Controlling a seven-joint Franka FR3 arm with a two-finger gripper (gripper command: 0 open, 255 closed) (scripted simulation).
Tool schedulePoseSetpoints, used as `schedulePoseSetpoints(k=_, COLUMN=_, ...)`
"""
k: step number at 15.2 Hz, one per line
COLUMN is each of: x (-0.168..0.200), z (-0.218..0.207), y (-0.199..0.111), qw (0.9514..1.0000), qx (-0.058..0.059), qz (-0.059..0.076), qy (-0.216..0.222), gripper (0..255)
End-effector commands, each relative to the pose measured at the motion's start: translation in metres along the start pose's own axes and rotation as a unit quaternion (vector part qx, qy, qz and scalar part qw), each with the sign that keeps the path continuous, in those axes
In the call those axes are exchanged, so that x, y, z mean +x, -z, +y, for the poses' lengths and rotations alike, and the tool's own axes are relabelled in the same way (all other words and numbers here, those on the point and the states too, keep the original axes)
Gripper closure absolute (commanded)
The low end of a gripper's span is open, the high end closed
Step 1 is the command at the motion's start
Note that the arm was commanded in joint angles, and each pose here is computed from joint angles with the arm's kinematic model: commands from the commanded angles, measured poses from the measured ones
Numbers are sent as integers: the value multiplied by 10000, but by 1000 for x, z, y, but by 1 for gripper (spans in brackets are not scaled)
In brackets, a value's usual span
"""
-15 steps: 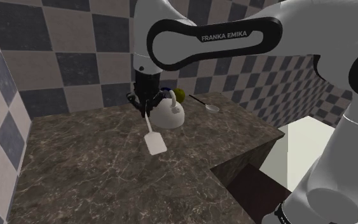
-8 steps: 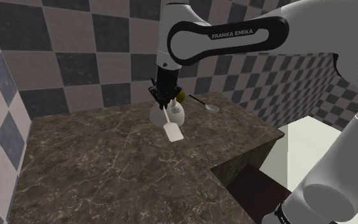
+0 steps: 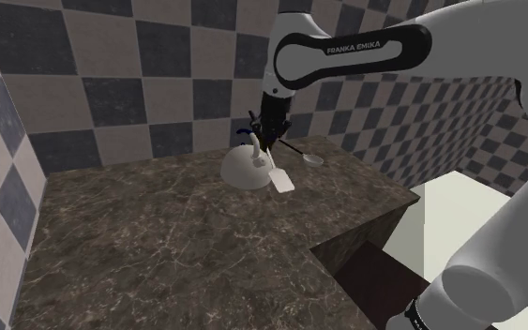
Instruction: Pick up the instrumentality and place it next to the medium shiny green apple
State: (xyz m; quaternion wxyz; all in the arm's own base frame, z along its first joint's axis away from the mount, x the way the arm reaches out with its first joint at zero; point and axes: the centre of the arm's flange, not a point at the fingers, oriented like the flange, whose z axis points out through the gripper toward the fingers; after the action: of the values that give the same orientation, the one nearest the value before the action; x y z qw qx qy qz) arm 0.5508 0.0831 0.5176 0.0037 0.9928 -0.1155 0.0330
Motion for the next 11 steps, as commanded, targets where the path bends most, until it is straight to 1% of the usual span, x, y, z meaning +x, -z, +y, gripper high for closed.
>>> schedulePoseSetpoints(k=1, x=10, z=29, y=-1, qw=10000, qx=1, qz=0, qy=6, gripper=255)
schedulePoseSetpoints(k=11, x=51, z=154, y=-3, qw=10000, qx=1, qz=0, qy=6, gripper=255)
